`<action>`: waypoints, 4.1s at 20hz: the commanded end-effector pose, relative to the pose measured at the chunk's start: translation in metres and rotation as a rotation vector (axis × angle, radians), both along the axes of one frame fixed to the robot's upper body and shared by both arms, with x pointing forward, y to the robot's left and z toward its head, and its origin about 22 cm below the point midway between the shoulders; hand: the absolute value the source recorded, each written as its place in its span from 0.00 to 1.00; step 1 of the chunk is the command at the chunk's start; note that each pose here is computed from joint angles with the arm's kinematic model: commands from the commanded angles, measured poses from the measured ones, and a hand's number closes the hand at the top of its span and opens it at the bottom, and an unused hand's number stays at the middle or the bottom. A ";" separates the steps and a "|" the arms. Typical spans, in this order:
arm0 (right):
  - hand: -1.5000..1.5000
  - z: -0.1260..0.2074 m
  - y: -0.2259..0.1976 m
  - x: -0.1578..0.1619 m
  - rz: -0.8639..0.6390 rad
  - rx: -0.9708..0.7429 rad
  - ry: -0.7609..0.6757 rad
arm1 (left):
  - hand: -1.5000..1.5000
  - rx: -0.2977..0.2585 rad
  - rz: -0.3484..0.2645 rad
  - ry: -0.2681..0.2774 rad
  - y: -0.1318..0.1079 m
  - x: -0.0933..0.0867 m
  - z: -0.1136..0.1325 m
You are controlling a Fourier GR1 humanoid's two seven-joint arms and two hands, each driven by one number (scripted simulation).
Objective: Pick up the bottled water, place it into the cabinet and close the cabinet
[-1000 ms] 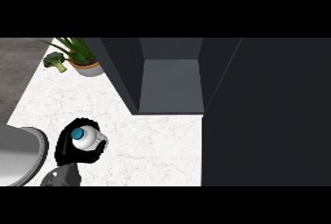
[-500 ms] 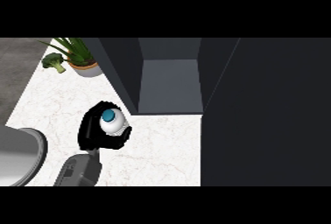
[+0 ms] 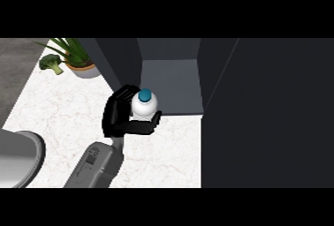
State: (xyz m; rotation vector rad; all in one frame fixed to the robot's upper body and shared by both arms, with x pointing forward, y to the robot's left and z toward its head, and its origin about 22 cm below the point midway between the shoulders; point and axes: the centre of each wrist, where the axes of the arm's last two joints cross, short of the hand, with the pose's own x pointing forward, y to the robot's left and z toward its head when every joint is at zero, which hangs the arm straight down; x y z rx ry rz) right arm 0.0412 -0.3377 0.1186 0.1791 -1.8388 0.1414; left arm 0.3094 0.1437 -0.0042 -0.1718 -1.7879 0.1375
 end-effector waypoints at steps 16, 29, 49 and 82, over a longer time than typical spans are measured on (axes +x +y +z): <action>0.00 0.024 0.012 -0.005 0.062 0.081 -0.077 | 1.00 0.170 0.136 0.156 -0.045 0.061 0.012; 0.00 0.023 0.007 -0.004 0.075 0.094 -0.056 | 1.00 0.273 0.236 0.090 -0.053 0.102 0.034; 0.00 0.022 0.009 0.001 0.096 0.084 -0.081 | 0.00 0.378 0.241 0.031 -0.048 0.128 0.056; 0.00 0.038 0.005 0.003 0.036 0.045 -0.063 | 0.00 0.001 -0.029 -0.081 -0.080 -0.005 0.000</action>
